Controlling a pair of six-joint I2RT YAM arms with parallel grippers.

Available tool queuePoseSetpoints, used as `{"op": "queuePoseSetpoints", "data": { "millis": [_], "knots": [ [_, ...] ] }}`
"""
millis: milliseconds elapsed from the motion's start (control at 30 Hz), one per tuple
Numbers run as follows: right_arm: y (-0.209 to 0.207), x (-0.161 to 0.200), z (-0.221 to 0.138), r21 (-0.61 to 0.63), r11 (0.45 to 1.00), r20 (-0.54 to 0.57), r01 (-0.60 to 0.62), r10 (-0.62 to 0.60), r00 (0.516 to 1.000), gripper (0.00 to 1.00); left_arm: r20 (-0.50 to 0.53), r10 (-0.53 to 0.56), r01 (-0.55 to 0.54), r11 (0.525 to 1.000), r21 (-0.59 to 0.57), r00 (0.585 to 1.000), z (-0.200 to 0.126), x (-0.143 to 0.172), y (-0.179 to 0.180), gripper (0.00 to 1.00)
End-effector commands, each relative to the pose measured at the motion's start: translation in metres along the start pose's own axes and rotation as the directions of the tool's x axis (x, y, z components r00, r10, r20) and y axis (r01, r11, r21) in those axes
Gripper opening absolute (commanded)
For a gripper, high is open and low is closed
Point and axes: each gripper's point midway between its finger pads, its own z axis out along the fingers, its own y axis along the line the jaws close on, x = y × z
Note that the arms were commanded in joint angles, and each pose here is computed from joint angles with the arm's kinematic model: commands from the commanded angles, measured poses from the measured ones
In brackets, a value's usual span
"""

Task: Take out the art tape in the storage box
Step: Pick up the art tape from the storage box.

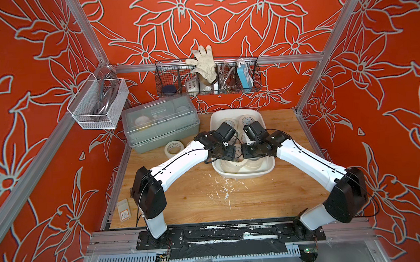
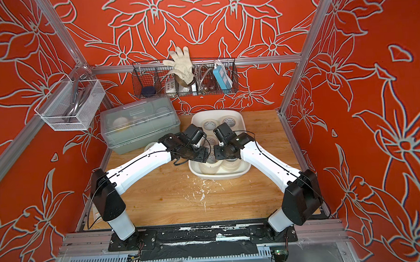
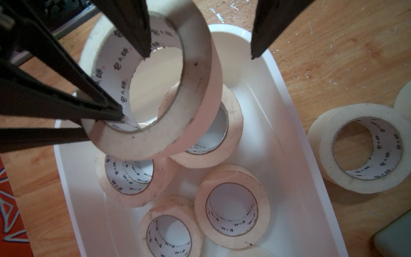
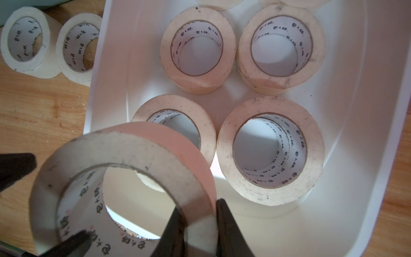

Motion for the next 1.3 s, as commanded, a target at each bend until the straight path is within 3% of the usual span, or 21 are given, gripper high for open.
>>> {"op": "queuePoseSetpoints", "data": {
  "millis": [0,67,233,533,667,900,1100,1267],
  "knots": [
    [0.002,-0.003,-0.011,-0.009,1.0,0.047,-0.012,0.012,0.999,0.08,0.0,0.007,-0.007,1.0,0.014,1.0,0.003,-0.004,-0.007,0.6],
    [0.002,-0.002,-0.011,-0.009,1.0,0.047,-0.012,0.012,0.999,0.09,-0.012,0.006,-0.005,1.0,0.01,1.0,0.006,-0.003,-0.007,0.48],
    [0.002,-0.002,-0.017,-0.015,1.0,0.057,-0.011,0.012,0.998,0.16,-0.024,0.005,-0.005,1.0,0.004,1.0,0.011,-0.001,-0.006,0.31],
    [0.012,-0.007,-0.04,-0.099,0.995,0.139,0.01,0.004,0.99,0.42,-0.015,0.002,-0.002,1.0,0.002,1.0,0.007,-0.002,-0.006,0.05],
    [0.016,-0.01,-0.05,-0.129,0.991,0.168,0.032,-0.009,0.986,0.55,0.001,-0.001,0.001,1.0,0.002,1.0,0.002,-0.005,-0.005,0.0],
    [0.014,-0.021,-0.073,-0.147,0.988,0.241,0.038,-0.001,0.971,0.6,0.036,-0.019,0.021,0.998,-0.055,0.999,-0.013,-0.009,0.01,0.0],
    [-0.009,-0.029,-0.082,-0.094,0.994,0.295,-0.061,0.086,0.952,0.59,0.091,-0.177,0.19,0.969,-0.157,0.98,-0.022,-0.005,0.06,0.0],
    [-0.027,-0.03,-0.081,-0.059,0.99,0.308,-0.13,0.142,0.941,0.58,0.139,-0.329,0.352,0.915,-0.198,0.934,-0.024,0.012,0.112,0.0]
  ]
}}
